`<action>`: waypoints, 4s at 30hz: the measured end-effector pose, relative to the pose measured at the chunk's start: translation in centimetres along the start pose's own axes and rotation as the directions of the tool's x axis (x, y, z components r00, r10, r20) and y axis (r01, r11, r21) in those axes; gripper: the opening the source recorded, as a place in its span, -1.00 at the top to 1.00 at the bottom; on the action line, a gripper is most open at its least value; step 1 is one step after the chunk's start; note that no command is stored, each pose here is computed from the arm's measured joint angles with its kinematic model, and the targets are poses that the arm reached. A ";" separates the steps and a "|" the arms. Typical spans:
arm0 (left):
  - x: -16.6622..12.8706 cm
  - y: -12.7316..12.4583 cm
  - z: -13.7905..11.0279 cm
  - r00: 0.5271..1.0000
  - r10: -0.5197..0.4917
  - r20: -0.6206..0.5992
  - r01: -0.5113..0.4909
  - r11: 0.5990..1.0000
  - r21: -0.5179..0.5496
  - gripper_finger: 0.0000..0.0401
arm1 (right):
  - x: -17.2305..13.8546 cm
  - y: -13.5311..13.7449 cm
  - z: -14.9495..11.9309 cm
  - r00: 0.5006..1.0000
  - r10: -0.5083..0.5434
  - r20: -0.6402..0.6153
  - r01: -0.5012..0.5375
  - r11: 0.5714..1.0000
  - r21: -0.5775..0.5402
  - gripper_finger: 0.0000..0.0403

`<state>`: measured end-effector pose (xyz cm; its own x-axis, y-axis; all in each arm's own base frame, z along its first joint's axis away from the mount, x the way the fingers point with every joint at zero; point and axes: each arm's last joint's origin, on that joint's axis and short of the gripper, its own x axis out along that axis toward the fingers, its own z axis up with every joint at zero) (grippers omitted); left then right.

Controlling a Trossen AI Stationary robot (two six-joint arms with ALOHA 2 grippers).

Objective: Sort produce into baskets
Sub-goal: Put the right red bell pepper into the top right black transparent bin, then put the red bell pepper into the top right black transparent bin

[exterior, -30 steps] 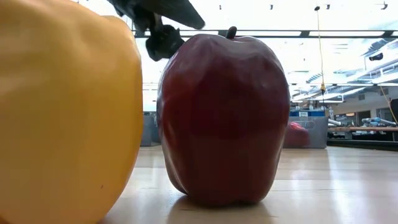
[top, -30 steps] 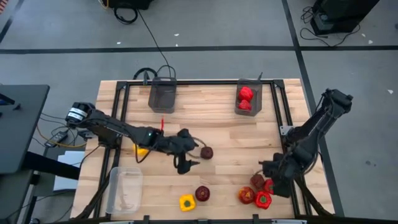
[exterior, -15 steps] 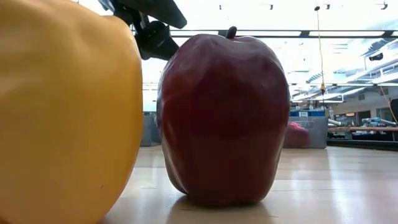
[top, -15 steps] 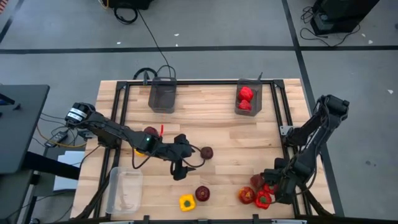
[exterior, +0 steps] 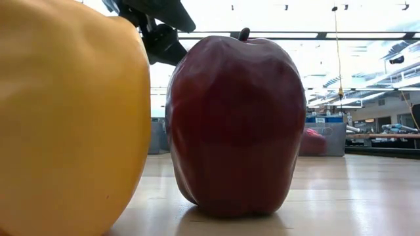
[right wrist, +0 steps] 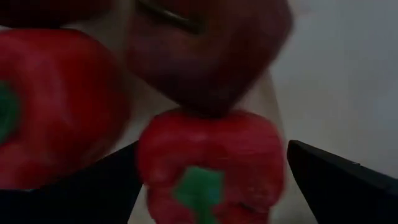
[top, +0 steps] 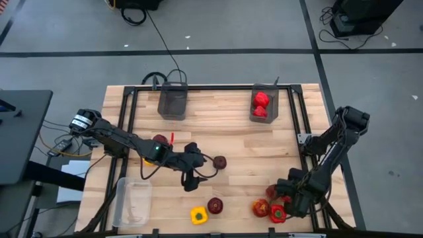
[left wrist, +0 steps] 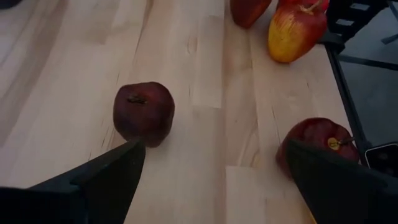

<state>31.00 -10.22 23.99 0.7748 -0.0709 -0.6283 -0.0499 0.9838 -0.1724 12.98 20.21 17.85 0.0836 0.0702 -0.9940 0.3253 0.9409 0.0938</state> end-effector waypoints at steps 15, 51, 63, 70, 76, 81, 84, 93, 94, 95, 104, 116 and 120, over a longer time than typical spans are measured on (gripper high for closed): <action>0.1 1.4 2.5 0.980 0.025 0.200 -0.008 0.996 -0.084 -0.96 | -4.3 -3.3 1.5 0.967 -0.015 0.253 -0.030 0.985 0.172 -0.30; 0.9 4.9 3.3 0.954 0.200 0.224 -0.120 0.937 -0.327 -0.96 | -8.0 -29.2 13.7 0.834 -0.483 0.267 0.204 0.720 0.664 -0.38; 1.0 4.9 2.8 0.967 0.191 0.169 -0.126 0.934 -0.334 -0.96 | -7.0 -30.4 14.7 0.868 -0.416 0.271 0.176 0.768 0.616 -0.87; 1.0 5.1 2.4 0.970 0.206 0.132 -0.154 0.933 -0.325 -0.96 | -9.4 -28.1 13.4 0.862 -0.379 0.337 0.115 0.794 0.598 -0.95; 1.0 5.2 2.3 0.970 0.215 0.116 -0.177 0.945 -0.274 -0.96 | -11.6 -24.8 11.9 0.864 -0.315 0.392 0.051 0.830 0.555 -0.93; 1.0 5.1 2.3 0.972 0.205 0.113 -0.168 0.948 -0.270 -0.96 | -11.8 -21.3 11.0 0.889 -0.203 0.410 -0.031 0.867 0.497 -0.93; 1.0 5.1 2.2 0.973 0.201 0.113 -0.165 0.949 -0.269 -0.96 | -11.5 -18.8 10.6 0.902 -0.118 0.414 -0.089 0.890 0.447 -0.93; 1.1 4.9 2.3 0.982 0.156 0.108 -0.130 0.967 -0.220 -0.96 | -9.7 -11.6 9.1 0.935 0.034 0.352 -0.177 0.907 0.383 -0.89; 1.1 4.9 2.3 0.983 0.150 0.106 -0.124 0.968 -0.219 -0.96 | -9.5 -10.9 8.9 0.938 0.044 0.344 -0.182 0.907 0.379 -0.88; 1.1 4.9 2.3 0.985 0.138 0.103 -0.112 0.969 -0.220 -0.96 | -9.2 -10.2 8.6 0.941 0.055 0.334 -0.187 0.907 0.376 -0.87; 1.0 4.1 2.3 0.988 0.094 0.119 -0.061 0.964 -0.257 -0.96 | -7.6 -4.6 6.5 0.964 0.058 0.258 -0.153 0.918 0.366 -0.83; 0.9 3.5 2.3 0.986 0.084 0.141 -0.046 0.967 -0.251 -0.96 | -6.2 2.6 4.4 0.985 0.068 0.160 -0.096 0.980 0.173 -0.83; 0.9 3.4 2.4 0.985 0.081 0.151 -0.040 0.966 -0.254 -0.96 | -6.4 4.1 3.6 0.984 0.105 0.146 -0.128 0.979 0.159 -0.83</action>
<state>33.08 -6.51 24.65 0.8543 0.0343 -0.5186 -0.2393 0.9118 -0.3338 17.19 22.38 24.84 0.2543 0.1197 -0.9597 0.4575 0.8594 0.2284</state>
